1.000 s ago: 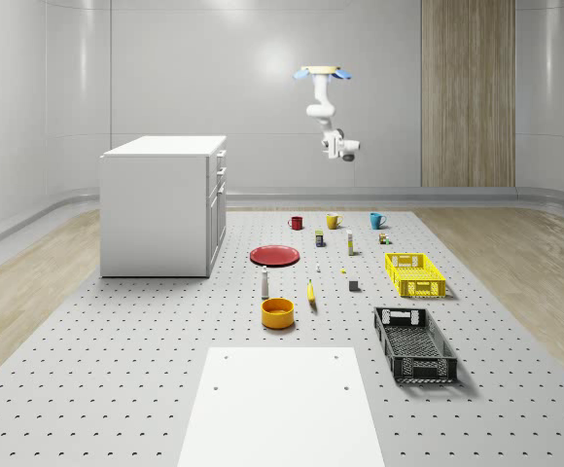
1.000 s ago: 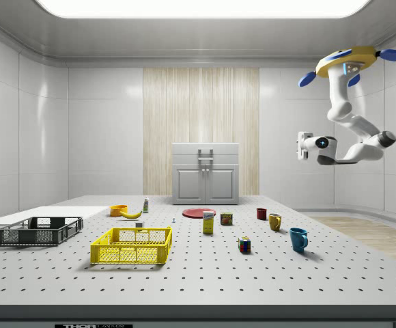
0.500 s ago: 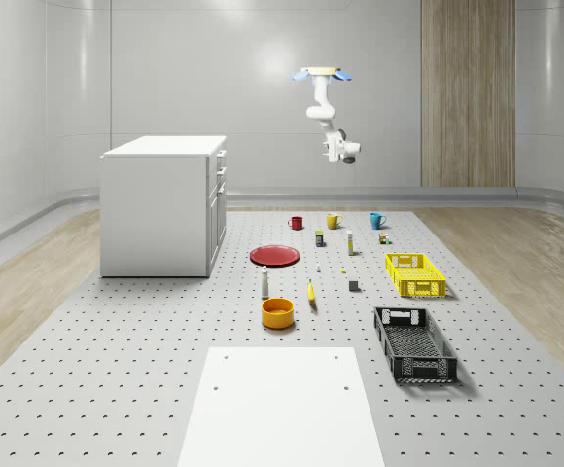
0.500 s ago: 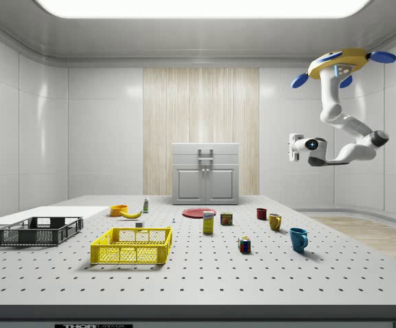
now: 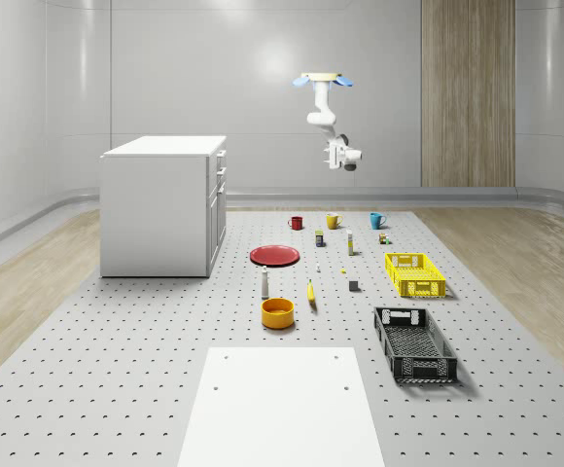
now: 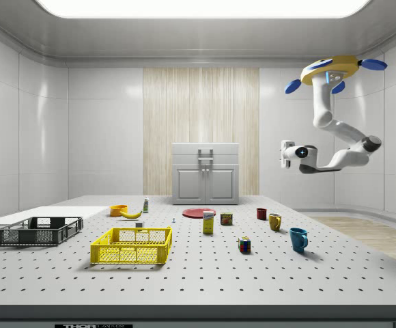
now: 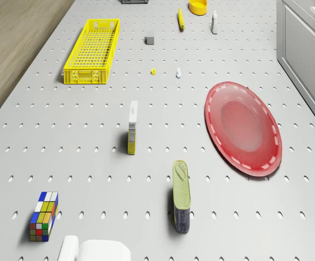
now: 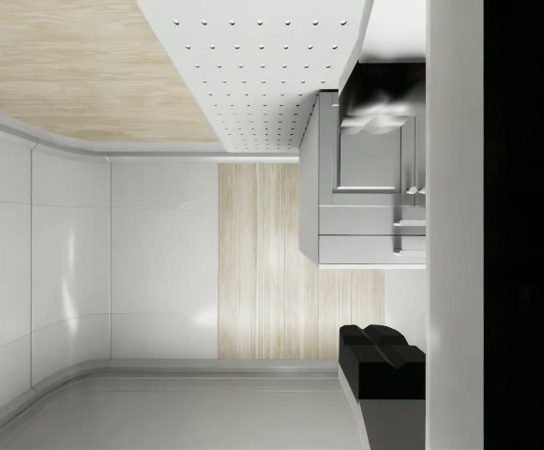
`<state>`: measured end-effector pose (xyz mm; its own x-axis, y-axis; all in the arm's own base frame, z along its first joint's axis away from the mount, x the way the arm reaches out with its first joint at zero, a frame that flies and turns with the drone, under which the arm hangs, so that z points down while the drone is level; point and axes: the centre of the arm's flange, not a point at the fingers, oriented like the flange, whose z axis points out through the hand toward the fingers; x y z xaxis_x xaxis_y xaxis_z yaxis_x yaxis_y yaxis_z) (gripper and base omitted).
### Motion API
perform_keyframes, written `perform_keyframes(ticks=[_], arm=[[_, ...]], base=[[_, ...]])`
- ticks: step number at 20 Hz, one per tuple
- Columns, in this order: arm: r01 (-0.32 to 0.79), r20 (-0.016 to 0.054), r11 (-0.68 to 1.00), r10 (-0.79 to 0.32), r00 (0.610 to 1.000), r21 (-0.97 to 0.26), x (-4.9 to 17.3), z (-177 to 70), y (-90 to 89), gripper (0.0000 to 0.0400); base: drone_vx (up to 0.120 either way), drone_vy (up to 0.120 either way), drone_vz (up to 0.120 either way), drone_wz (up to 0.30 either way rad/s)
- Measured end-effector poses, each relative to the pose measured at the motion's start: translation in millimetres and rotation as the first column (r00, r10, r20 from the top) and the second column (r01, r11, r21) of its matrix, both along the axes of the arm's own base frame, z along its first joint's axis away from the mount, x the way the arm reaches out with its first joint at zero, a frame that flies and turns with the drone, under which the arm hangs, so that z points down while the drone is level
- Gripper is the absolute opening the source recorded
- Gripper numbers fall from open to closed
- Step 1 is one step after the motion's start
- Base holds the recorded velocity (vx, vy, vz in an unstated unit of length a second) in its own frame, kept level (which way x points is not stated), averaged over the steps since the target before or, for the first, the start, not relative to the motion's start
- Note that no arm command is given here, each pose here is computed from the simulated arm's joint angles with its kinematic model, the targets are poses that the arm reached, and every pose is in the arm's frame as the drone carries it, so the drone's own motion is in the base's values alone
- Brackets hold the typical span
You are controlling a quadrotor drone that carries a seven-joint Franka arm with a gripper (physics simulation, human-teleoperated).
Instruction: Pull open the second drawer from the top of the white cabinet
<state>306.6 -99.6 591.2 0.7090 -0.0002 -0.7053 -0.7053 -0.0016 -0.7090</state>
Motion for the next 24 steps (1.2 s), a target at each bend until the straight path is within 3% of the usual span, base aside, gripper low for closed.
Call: perform_keyframes(ticks=[7, 24], arm=[[0.0, -0.0001, 1.0, 0.0, 1.0, 0.0, 0.0, 0.0, 0.0, 0.03], [0.0, -0.0004, 1.0, 0.0, 1.0, 0.0, 0.0, -0.1, -0.1, 0.03]], base=[[0.12, 0.0, 0.0, 0.0], [0.12, -0.12, 0.0, 0.0]])
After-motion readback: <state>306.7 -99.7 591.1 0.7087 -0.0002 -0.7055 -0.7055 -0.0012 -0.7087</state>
